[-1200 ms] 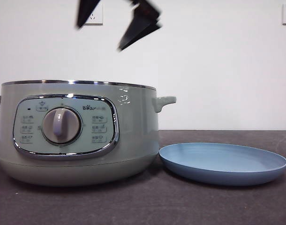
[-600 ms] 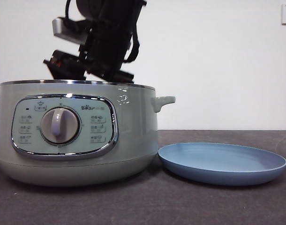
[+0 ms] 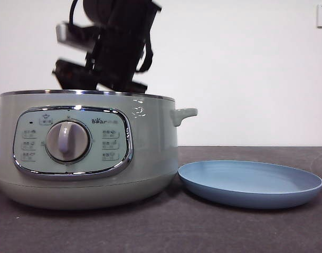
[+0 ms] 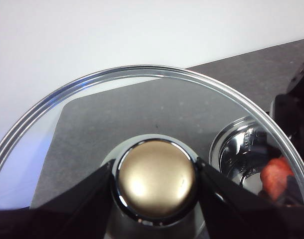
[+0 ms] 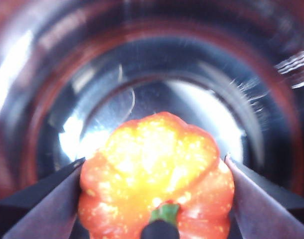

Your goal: Take the pumpkin out from the steamer,put the pumpkin in the blue plate,close the lid

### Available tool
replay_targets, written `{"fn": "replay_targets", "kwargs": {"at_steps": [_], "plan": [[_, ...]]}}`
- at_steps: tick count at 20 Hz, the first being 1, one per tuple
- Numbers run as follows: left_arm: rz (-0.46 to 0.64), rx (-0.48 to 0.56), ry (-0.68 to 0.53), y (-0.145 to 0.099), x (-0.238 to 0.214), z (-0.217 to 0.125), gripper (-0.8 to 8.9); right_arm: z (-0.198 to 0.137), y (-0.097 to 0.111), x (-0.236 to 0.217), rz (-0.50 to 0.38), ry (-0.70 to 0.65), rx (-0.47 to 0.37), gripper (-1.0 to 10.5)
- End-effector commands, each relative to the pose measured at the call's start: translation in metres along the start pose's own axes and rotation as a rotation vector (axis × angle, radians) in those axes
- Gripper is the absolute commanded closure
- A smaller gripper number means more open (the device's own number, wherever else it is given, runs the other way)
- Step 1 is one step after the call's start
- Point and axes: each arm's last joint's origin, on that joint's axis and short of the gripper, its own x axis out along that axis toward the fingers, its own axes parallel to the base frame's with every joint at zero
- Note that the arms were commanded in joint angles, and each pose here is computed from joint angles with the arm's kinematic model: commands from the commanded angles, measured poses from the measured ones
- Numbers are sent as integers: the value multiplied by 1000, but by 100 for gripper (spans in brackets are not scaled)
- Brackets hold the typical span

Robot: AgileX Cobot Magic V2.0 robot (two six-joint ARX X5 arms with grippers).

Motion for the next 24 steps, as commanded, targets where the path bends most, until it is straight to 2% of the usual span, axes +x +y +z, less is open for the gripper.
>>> {"fn": "replay_targets", "kwargs": {"at_steps": [1,5,8,10,12,15,21,24], "plan": [[8,-26,-56,2,-3,7,822,7,2,-54,-28,-114,-13,956],[-4,-25,-57,-6,12,16,821,-15,-8,-158,-93,-222,31,948],[-114,-21,-61,-17,28,24,821,-59,-23,-216,-126,-143,149,957],[-172,-22,-71,-23,38,29,821,-82,-35,-231,-137,-67,265,957],[-212,-23,-77,-27,44,32,821,-92,-42,-233,-139,-21,333,958],[-236,-31,-74,-32,52,35,821,-107,-43,-222,-133,26,382,958],[-258,-38,-75,-35,58,37,821,-151,-37,-158,-134,44,448,958],[-258,-35,-68,-36,60,37,821,-172,-39,-121,-230,42,485,958]]}}
